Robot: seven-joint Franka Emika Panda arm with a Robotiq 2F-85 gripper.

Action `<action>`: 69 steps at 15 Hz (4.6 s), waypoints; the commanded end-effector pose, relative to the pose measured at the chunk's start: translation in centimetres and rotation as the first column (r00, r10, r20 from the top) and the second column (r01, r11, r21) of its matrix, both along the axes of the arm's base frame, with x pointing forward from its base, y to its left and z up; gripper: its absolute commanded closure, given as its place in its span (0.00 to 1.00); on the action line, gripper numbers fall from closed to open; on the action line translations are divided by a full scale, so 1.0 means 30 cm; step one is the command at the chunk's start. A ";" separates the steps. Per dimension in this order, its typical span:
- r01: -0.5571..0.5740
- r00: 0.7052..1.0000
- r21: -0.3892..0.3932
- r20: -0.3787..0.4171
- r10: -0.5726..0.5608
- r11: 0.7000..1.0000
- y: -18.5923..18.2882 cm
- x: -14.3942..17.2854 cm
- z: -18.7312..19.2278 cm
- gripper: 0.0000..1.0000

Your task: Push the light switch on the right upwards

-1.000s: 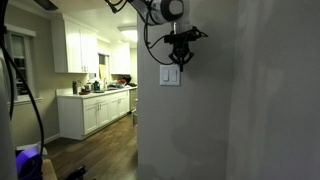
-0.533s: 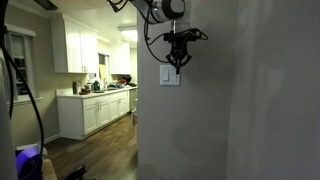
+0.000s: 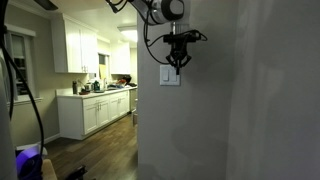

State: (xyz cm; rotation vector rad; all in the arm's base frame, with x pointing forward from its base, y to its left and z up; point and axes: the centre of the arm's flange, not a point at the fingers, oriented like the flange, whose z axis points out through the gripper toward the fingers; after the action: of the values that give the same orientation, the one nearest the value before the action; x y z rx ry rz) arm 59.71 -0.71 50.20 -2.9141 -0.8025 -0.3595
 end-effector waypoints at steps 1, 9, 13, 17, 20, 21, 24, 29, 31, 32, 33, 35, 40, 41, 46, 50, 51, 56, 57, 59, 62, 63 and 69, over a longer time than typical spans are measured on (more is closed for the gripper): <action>0.011 1.000 -0.011 0.019 -0.011 1.000 -0.009 -0.045 -0.010 1.00; 0.105 0.991 -0.158 0.101 -0.090 0.982 -0.094 -0.200 0.182 1.00; 0.108 0.989 -0.147 0.113 -0.092 0.983 -0.113 -0.238 0.203 1.00; 0.108 0.990 -0.140 0.104 -0.094 0.984 -0.126 -0.240 0.196 1.00; 0.101 0.992 -0.132 0.089 -0.089 0.986 -0.125 -0.210 0.197 0.99; 0.101 0.992 -0.132 0.088 -0.089 0.986 -0.125 -0.210 0.194 0.99; 0.100 0.992 -0.132 0.086 -0.089 0.986 -0.124 -0.211 0.192 0.99; 0.100 0.992 -0.132 0.086 -0.089 0.986 -0.124 -0.211 0.192 1.00; 0.092 0.992 -0.115 0.096 -0.081 0.989 -0.082 -0.218 0.128 1.00; 0.078 0.993 -0.097 0.097 -0.069 0.992 -0.056 -0.217 0.091 1.00; 0.067 0.993 -0.080 0.100 -0.059 0.995 -0.034 -0.217 0.071 1.00; 0.044 0.991 -0.050 0.129 -0.037 0.998 0.027 -0.204 0.033 1.00; 0.033 0.979 -0.032 0.200 -0.025 0.999 0.119 -0.165 -0.005 1.00; 0.033 0.977 -0.034 0.214 -0.025 0.999 0.123 -0.158 -0.007 1.00; 0.048 0.966 0.000 0.255 -0.046 0.999 0.118 -0.109 -0.043 1.00; 0.086 0.952 0.037 0.290 -0.093 0.996 0.132 -0.077 -0.067 1.00; 0.089 0.950 0.042 0.297 -0.098 0.995 0.133 -0.072 -0.073 1.00; 0.141 0.918 0.081 0.362 -0.161 0.987 0.138 -0.057 -0.073 1.00; 0.147 0.917 0.086 0.361 -0.169 0.985 0.136 -0.059 -0.074 1.00; 0.155 0.915 0.100 0.361 -0.181 0.983 0.135 -0.064 -0.070 1.00; 0.148 0.926 0.084 0.339 -0.168 0.985 0.133 -0.069 -0.071 1.00; 0.145 0.932 0.070 0.325 -0.160 0.987 0.130 -0.076 -0.072 1.00; 0.142 0.954 -0.016 0.268 -0.133 0.990 0.107 -0.109 -0.082 1.00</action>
State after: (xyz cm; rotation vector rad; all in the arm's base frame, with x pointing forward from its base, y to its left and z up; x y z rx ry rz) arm 57.66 2.75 47.59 -2.9687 -0.6432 -0.8234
